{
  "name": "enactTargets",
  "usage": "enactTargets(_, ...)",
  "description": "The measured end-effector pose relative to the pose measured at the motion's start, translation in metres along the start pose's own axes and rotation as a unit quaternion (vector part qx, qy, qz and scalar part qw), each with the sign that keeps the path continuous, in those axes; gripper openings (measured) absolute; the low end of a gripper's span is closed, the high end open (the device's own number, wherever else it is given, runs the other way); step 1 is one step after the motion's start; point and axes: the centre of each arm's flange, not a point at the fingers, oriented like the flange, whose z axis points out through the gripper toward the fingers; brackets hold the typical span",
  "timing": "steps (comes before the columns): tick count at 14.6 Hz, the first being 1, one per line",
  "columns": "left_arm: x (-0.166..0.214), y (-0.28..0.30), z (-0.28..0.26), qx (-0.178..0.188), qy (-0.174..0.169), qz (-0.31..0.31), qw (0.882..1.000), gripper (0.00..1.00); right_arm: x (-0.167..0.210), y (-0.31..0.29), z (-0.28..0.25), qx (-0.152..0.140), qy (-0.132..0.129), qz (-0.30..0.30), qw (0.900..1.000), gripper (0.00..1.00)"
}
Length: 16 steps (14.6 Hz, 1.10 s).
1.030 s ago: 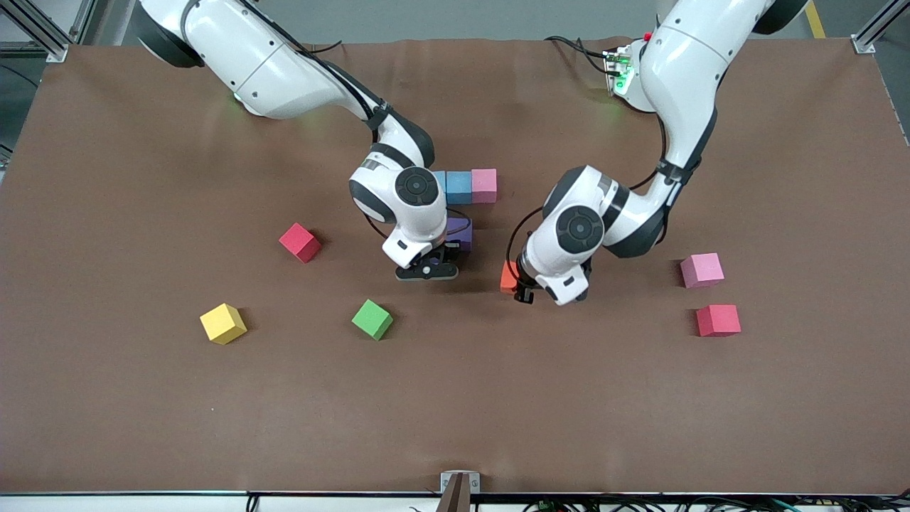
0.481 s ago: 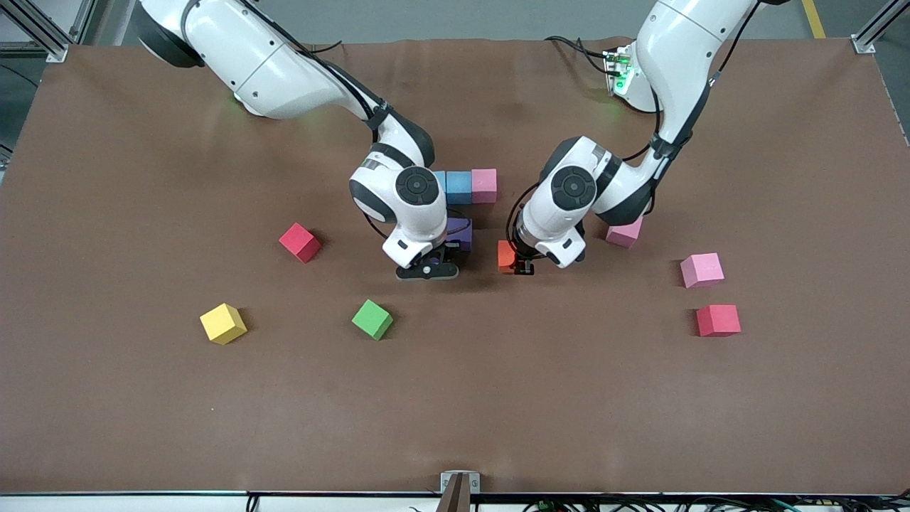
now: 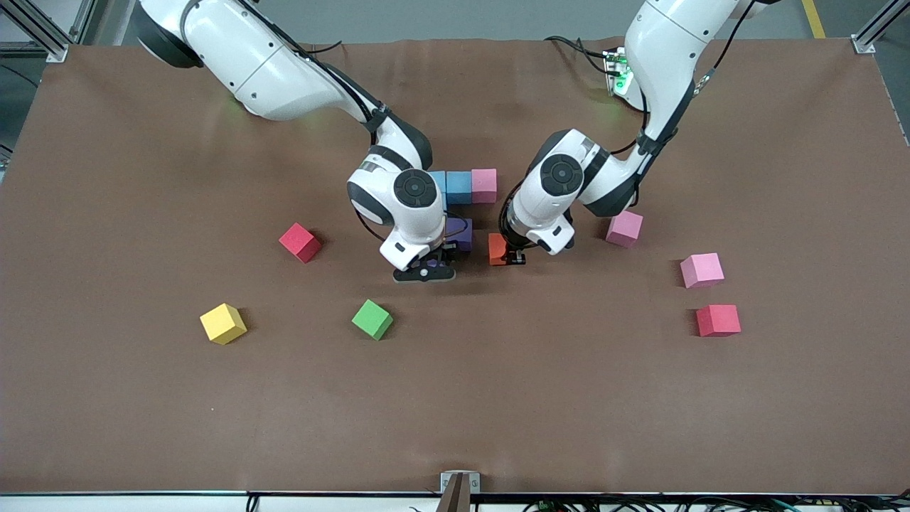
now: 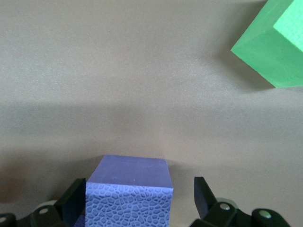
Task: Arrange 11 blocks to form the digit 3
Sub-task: 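Carry the orange cube to the pattern with the left gripper, then open the right gripper off the purple cube and reach the green cube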
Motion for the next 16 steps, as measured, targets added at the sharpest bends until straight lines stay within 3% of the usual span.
enactTargets(8,-0.004,-0.011,0.007,0.005,0.003,0.003,1.000,0.54,0.020,0.009,-0.017,0.005,0.009,0.013,1.000,1.00)
enactTargets(12,-0.012,-0.020,0.016,0.001,-0.004,0.003,1.000,0.54,0.034,0.022,-0.040,0.018,-0.008,0.017,1.000,1.00)
enactTargets(16,-0.016,-0.024,0.018,0.001,-0.005,-0.002,1.000,0.54,0.060,0.061,-0.065,0.001,-0.028,0.020,0.999,1.00)
